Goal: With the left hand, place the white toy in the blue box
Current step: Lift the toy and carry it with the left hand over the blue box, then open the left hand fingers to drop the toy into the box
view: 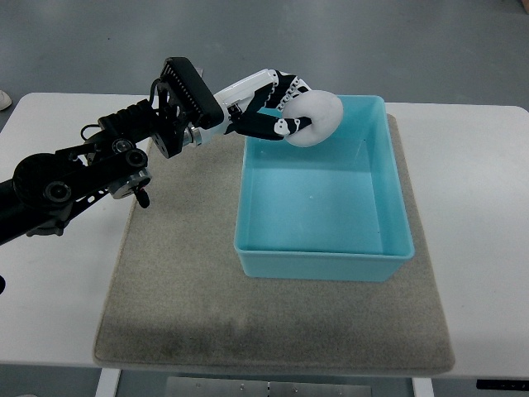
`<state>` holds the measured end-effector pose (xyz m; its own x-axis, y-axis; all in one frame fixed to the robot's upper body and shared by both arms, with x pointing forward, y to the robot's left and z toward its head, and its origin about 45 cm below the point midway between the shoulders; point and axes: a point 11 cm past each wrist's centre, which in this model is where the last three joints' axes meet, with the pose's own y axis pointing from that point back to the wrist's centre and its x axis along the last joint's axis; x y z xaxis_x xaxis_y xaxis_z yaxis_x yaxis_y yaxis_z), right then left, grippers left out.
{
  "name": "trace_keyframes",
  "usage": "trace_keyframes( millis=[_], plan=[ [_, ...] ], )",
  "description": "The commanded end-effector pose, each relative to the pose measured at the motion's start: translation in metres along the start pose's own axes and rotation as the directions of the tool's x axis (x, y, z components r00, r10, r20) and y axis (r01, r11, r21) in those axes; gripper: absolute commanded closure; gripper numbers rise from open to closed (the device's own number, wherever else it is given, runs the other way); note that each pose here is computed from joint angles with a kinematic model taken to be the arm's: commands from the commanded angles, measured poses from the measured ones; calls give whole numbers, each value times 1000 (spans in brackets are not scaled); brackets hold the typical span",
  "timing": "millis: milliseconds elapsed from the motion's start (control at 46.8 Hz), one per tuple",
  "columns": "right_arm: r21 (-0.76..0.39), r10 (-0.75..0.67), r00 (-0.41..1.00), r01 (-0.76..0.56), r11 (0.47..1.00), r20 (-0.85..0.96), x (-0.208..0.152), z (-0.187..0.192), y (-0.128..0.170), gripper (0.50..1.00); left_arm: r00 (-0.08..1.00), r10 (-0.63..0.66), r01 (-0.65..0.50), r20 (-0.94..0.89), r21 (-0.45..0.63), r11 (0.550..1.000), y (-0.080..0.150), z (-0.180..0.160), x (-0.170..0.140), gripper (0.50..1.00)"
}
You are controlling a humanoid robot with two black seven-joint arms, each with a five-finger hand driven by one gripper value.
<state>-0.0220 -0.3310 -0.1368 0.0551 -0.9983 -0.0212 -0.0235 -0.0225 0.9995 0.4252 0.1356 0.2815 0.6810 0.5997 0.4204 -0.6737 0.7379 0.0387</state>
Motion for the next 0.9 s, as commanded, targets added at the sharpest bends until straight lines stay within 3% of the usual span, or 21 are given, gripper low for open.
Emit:
trace_keyframes(
  millis=[0,149,470,534,598,662,875],
  plan=[
    [0,0,1000,0,1000,0,0,0,0,564,1000,-14,14,2,18,1000,1,-6,-5,992],
    [0,0,1000,0,1000,0,0,0,0,564,999,-47,47,3,54,997,0,-20,-18,986],
    [0,0,1000,0,1000,0,0,0,0,564,997,-78,77,9,84,993,2,-29,-27,874],
    [0,0,1000,0,1000,0,0,0,0,564,996,-85,84,11,88,993,3,-31,-29,815],
    [0,0,1000,0,1000,-1,0,0,0,564,996,-92,91,9,86,992,2,-30,-31,797],
    [0,0,1000,0,1000,0,0,0,0,564,995,-97,96,4,86,992,3,-30,-32,697],
    [0,0,1000,0,1000,0,0,0,0,564,994,-107,107,0,83,991,3,-29,-34,688]
  ],
)
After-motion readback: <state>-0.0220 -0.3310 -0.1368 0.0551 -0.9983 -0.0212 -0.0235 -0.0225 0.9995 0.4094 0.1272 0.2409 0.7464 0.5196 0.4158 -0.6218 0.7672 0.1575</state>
